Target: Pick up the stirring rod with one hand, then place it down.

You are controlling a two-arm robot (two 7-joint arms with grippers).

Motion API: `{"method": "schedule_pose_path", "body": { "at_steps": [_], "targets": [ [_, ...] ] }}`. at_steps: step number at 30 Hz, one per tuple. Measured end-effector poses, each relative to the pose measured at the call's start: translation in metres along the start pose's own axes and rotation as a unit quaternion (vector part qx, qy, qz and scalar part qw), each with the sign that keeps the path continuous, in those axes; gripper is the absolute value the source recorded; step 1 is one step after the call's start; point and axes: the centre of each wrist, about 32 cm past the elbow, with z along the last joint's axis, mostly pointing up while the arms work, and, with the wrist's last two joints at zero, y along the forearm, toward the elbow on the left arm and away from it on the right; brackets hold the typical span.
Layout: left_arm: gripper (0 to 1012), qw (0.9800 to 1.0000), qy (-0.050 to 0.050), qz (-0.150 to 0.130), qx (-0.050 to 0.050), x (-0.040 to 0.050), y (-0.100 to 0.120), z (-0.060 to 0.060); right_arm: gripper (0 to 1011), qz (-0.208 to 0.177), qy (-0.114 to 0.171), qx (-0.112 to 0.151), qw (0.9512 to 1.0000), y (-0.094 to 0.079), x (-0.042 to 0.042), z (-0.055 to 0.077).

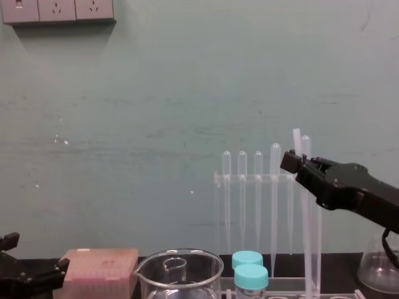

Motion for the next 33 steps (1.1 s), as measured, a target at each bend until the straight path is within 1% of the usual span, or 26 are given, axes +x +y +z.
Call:
{"method": "schedule_pose_path", "body": {
  "at_steps": [3,9,20,29,33],
  "targets": [
    [1000,1.0,0.0,0.0,0.0,0.0,0.0,0.0,69,0.005,-0.003,-0.004,1.0,-0.001,0.0009,-0.007],
    [1000,1.0,0.0,0.0,0.0,0.0,0.0,0.0,69,0.013,-0.009,-0.008,0.9998,-0.003,0.0024,-0.017],
    [1000,1.0,0.0,0.0,0.0,0.0,0.0,0.0,69,0.012,-0.011,-0.019,0.9997,-0.003,0.0042,-0.028],
    [1000,1.0,0.0,0.0,0.0,0.0,0.0,0.0,69,0.005,-0.002,-0.031,0.9995,-0.004,0.004,-0.035],
    [1000,1.0,0.0,0.0,0.0,0.0,0.0,0.0,69,0.001,0.007,-0.04,0.9992,-0.007,0.0011,-0.038]
  ]
}}
